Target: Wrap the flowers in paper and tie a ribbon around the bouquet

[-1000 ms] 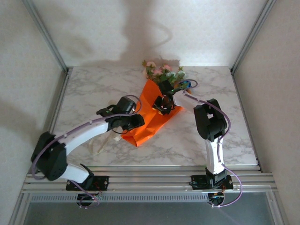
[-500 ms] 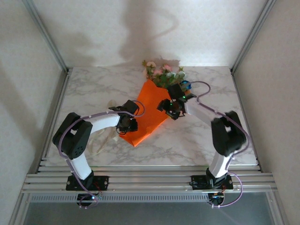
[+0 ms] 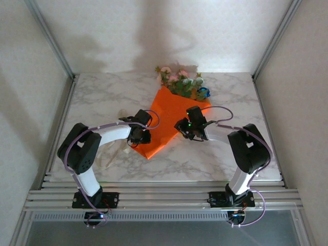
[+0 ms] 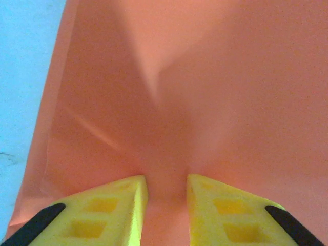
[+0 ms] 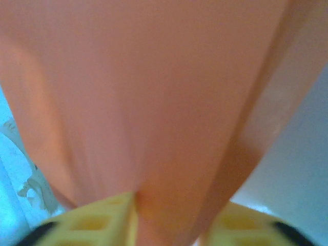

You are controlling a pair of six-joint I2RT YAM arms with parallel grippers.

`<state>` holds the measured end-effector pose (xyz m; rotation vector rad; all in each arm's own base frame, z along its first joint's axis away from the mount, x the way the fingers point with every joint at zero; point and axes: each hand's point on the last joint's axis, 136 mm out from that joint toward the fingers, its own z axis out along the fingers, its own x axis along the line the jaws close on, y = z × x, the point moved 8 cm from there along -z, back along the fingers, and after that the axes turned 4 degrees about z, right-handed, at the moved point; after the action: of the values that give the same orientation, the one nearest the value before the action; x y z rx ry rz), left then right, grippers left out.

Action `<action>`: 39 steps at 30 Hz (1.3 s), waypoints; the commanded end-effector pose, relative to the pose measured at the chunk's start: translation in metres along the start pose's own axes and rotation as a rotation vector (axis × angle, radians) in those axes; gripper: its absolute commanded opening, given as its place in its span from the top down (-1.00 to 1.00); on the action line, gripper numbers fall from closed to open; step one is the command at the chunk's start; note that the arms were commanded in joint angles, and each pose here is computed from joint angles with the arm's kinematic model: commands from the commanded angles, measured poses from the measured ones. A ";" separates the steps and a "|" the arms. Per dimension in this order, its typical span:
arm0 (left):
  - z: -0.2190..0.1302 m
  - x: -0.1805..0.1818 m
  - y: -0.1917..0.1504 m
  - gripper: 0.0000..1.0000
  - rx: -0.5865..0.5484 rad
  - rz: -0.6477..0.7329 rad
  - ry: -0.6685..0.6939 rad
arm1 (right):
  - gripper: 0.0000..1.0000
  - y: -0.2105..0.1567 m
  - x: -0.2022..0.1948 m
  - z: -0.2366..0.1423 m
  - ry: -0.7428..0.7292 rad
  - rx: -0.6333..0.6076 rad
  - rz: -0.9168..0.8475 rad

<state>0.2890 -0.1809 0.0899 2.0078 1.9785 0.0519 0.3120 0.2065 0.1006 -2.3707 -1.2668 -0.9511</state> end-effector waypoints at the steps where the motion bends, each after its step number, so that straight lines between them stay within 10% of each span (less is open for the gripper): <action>1: 0.019 0.013 -0.019 0.46 0.091 0.032 0.047 | 1.00 0.017 -0.006 0.001 0.040 -0.097 0.056; 4: 0.018 0.013 -0.019 0.46 0.090 0.043 0.047 | 0.90 0.033 -0.017 -0.011 0.035 -0.161 0.077; 7: 0.014 0.010 -0.016 0.46 0.075 0.052 0.028 | -0.10 0.049 -0.022 -0.019 0.043 -0.188 0.099; 9: 0.010 0.005 -0.013 0.44 0.061 0.056 -0.005 | -0.16 0.060 -0.022 -0.017 0.036 -0.174 0.111; 12: 0.004 -0.003 -0.008 0.42 0.045 0.062 -0.044 | 0.16 0.074 -0.025 -0.010 -0.011 -0.163 0.128; 14: 0.005 -0.003 -0.007 0.44 0.057 0.062 -0.039 | 1.00 0.084 -0.029 -0.007 -0.014 -0.178 0.152; 19: 0.012 -0.001 -0.012 0.50 0.081 0.057 -0.028 | 0.88 0.105 -0.031 -0.018 0.012 -0.238 0.188; 21: 0.013 0.000 -0.014 0.52 0.085 0.056 -0.028 | 0.04 0.113 -0.032 -0.022 -0.002 -0.252 0.196; 23: 0.014 0.000 -0.015 0.53 0.089 0.056 -0.031 | -0.13 0.123 -0.033 -0.023 -0.014 -0.263 0.206; 25: 0.014 0.000 -0.015 0.53 0.089 0.058 -0.033 | 0.06 0.132 -0.035 -0.020 -0.022 -0.256 0.220; 28: 0.015 0.000 -0.014 0.54 0.090 0.056 -0.034 | 1.00 0.146 -0.039 -0.016 -0.034 -0.259 0.239; 31: 0.015 -0.001 -0.013 0.55 0.091 0.056 -0.039 | 1.00 0.157 -0.040 -0.016 -0.018 -0.271 0.246; 34: 0.014 -0.002 -0.013 0.55 0.090 0.054 -0.046 | 0.21 0.166 -0.039 -0.018 -0.024 -0.274 0.246; 37: 0.013 -0.004 -0.012 0.55 0.089 0.048 -0.060 | 1.00 0.171 -0.040 -0.017 -0.044 -0.276 0.253; 39: 0.012 -0.005 -0.012 0.55 0.088 0.042 -0.069 | 1.00 0.175 -0.039 -0.021 -0.057 -0.300 0.248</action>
<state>0.2919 -0.1924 0.0911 2.0216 1.8702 -0.0303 0.4247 0.0778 0.0952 -2.6753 -0.8538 -1.0620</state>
